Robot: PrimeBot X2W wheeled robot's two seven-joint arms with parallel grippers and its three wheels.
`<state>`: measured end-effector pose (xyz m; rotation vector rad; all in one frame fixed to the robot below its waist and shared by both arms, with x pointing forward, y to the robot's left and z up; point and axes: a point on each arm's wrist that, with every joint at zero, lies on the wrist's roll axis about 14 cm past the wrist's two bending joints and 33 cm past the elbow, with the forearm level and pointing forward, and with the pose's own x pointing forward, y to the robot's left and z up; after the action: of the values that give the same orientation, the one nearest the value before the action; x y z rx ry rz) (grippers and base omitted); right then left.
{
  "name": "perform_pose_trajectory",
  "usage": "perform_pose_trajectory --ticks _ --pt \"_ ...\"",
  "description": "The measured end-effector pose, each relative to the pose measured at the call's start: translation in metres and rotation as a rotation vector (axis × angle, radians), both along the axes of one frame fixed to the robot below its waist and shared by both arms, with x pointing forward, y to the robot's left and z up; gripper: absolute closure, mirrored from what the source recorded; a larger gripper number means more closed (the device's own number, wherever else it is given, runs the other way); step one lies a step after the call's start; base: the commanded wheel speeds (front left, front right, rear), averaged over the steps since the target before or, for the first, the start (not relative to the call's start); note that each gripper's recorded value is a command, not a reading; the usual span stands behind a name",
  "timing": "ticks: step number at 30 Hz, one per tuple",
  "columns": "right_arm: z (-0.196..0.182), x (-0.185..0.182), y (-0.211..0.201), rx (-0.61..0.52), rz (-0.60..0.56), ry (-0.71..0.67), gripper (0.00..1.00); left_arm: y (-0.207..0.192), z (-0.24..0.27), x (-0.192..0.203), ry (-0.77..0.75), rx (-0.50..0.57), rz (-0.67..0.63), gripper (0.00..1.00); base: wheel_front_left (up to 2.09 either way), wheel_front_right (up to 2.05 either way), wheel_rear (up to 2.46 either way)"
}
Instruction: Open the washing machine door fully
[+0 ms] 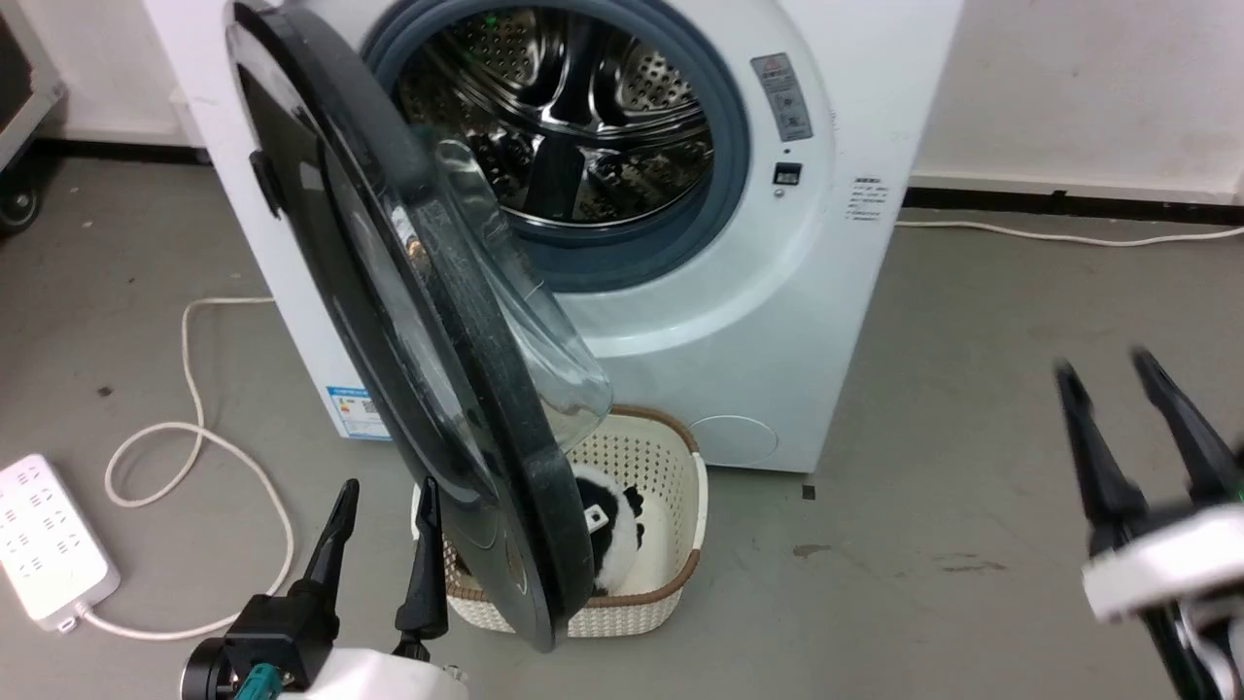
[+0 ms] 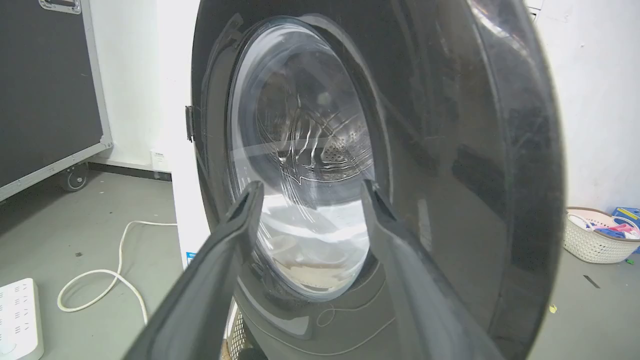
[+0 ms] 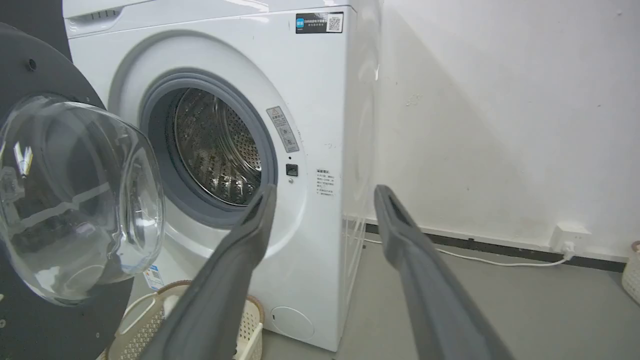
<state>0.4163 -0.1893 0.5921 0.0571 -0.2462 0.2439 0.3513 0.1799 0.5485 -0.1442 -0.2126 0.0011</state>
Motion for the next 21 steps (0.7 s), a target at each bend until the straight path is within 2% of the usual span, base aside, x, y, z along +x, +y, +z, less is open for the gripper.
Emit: perform_pose_trajectory --ticks 3,8,12,21 --pt "-0.014 -0.022 -0.015 -0.031 -0.083 -0.007 0.00 -0.004 0.000 -0.001 0.000 -0.003 -0.017 0.00 0.00 0.00 0.00" --pt "-0.042 -0.056 -0.013 -0.051 -0.159 0.039 0.00 -0.011 -0.007 -0.003 0.018 -0.006 -0.040 0.00 0.00 0.00 0.00" --pt "-0.059 -0.070 -0.003 -0.068 -0.169 0.084 0.00 -0.015 -0.019 -0.005 0.056 0.015 -0.053 0.00 0.00 0.00 0.00" --pt "-0.061 -0.076 0.015 -0.042 -0.145 0.088 0.00 -0.013 -0.027 -0.008 0.081 0.061 -0.034 0.00 0.00 0.00 0.00"
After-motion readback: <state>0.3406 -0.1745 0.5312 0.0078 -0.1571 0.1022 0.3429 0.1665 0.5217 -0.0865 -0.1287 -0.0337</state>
